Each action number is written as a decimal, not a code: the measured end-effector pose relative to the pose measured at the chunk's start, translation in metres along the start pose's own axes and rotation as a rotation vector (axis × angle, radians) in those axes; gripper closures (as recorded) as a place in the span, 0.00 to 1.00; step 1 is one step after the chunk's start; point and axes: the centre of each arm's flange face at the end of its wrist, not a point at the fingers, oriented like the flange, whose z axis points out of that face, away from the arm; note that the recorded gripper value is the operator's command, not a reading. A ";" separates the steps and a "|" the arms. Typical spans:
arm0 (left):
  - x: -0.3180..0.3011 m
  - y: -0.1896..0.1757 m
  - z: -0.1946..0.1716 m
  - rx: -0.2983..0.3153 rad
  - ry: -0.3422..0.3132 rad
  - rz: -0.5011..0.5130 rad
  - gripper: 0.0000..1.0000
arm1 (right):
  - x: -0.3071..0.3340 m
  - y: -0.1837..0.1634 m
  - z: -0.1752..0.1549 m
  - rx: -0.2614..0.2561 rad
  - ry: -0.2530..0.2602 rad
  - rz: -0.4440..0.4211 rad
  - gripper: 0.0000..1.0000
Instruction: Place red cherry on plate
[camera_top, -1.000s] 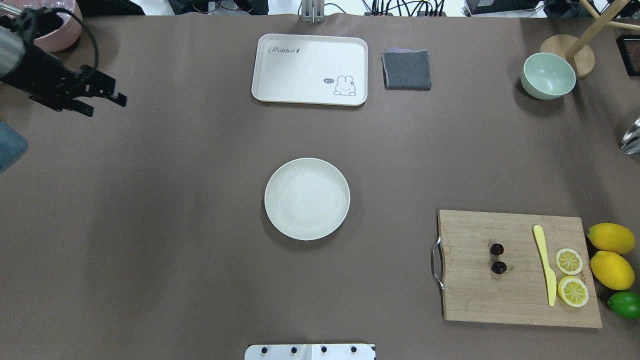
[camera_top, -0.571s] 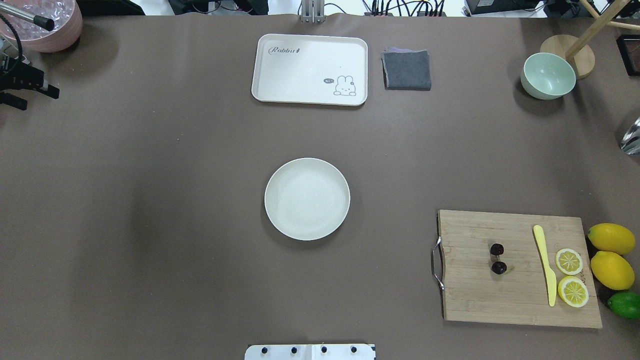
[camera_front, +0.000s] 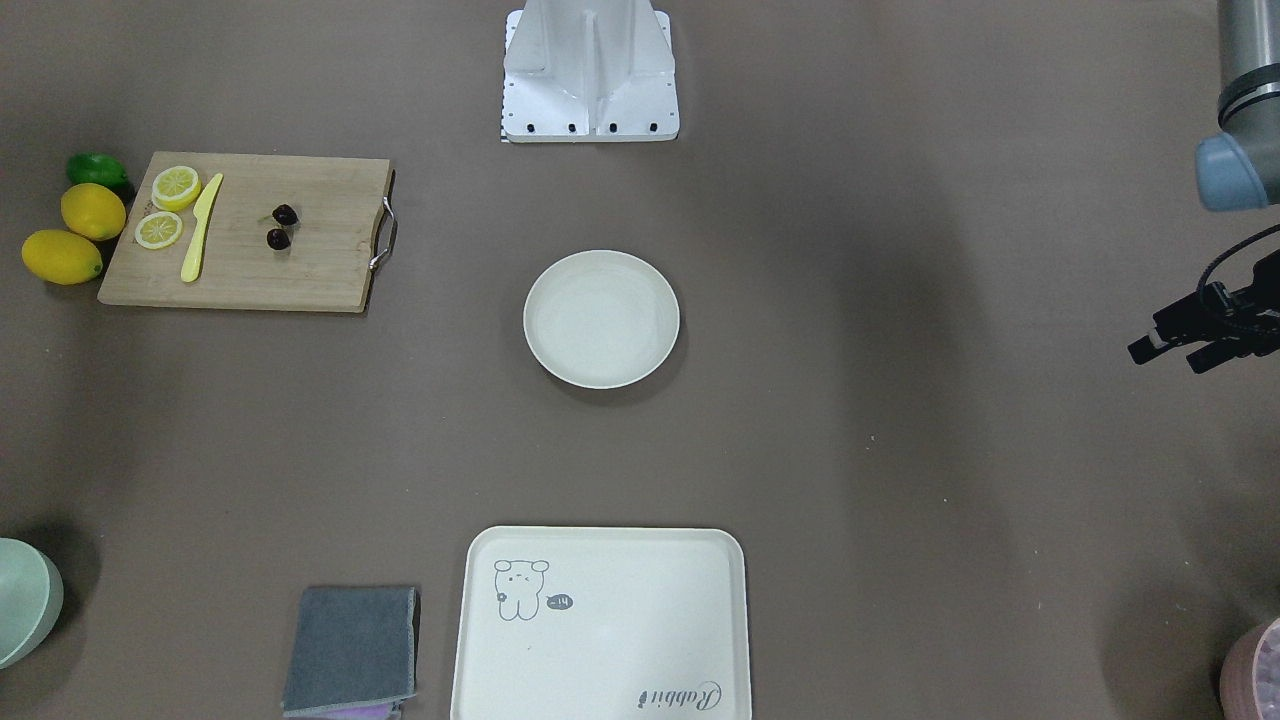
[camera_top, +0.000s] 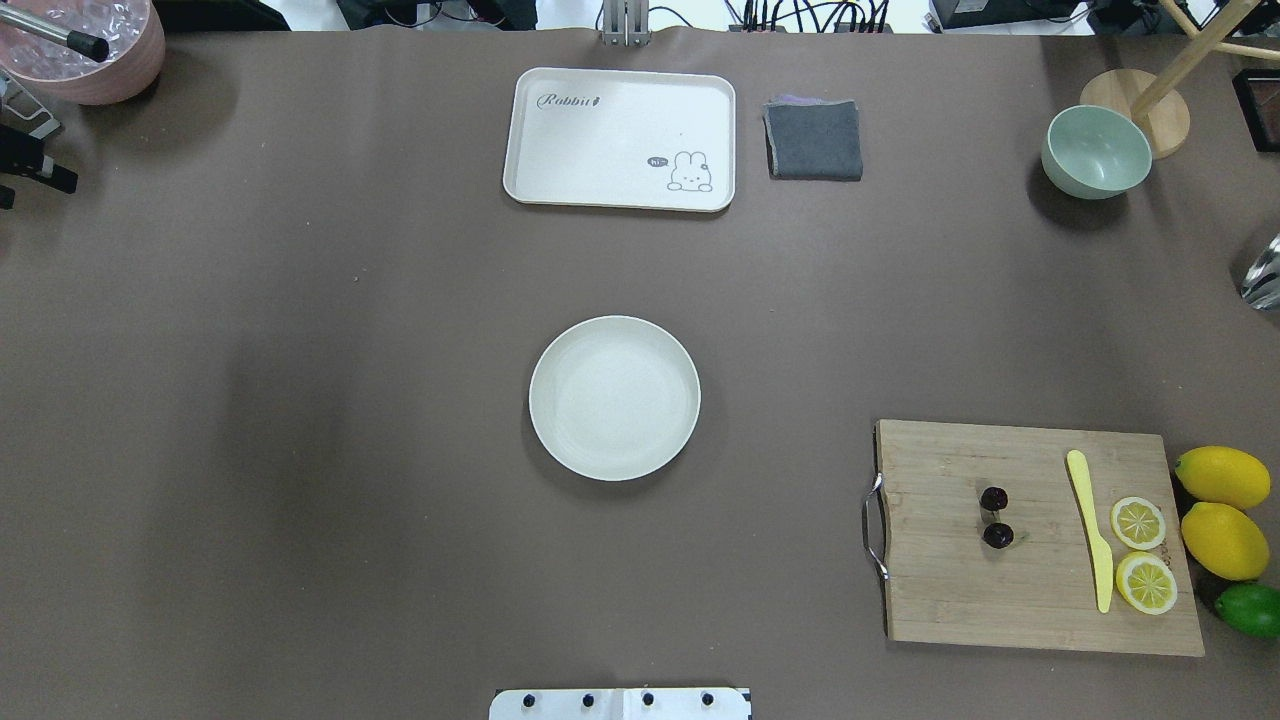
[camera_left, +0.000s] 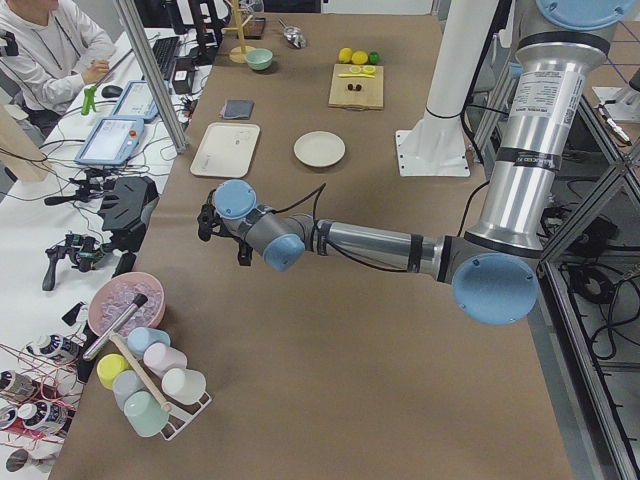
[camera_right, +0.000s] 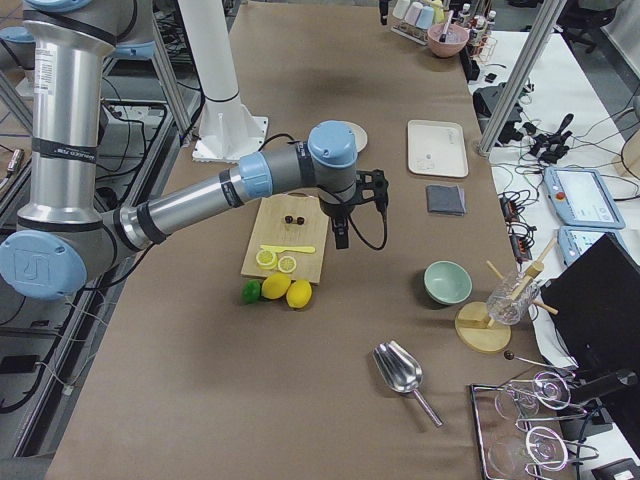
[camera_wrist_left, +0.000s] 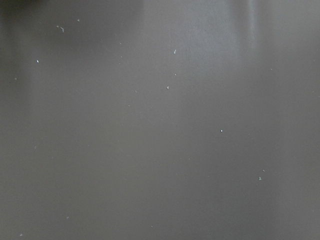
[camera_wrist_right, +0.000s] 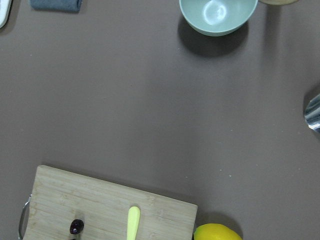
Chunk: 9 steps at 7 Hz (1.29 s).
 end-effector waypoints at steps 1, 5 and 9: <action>-0.003 0.001 -0.007 -0.001 0.013 0.012 0.02 | -0.025 -0.001 0.003 -0.007 -0.008 -0.007 0.01; -0.004 -0.002 -0.058 0.049 0.063 0.058 0.02 | -0.072 0.011 0.013 -0.035 0.008 0.013 0.02; -0.023 0.024 -0.065 0.043 0.065 0.038 0.02 | -0.119 0.041 0.056 -0.125 0.075 0.160 0.03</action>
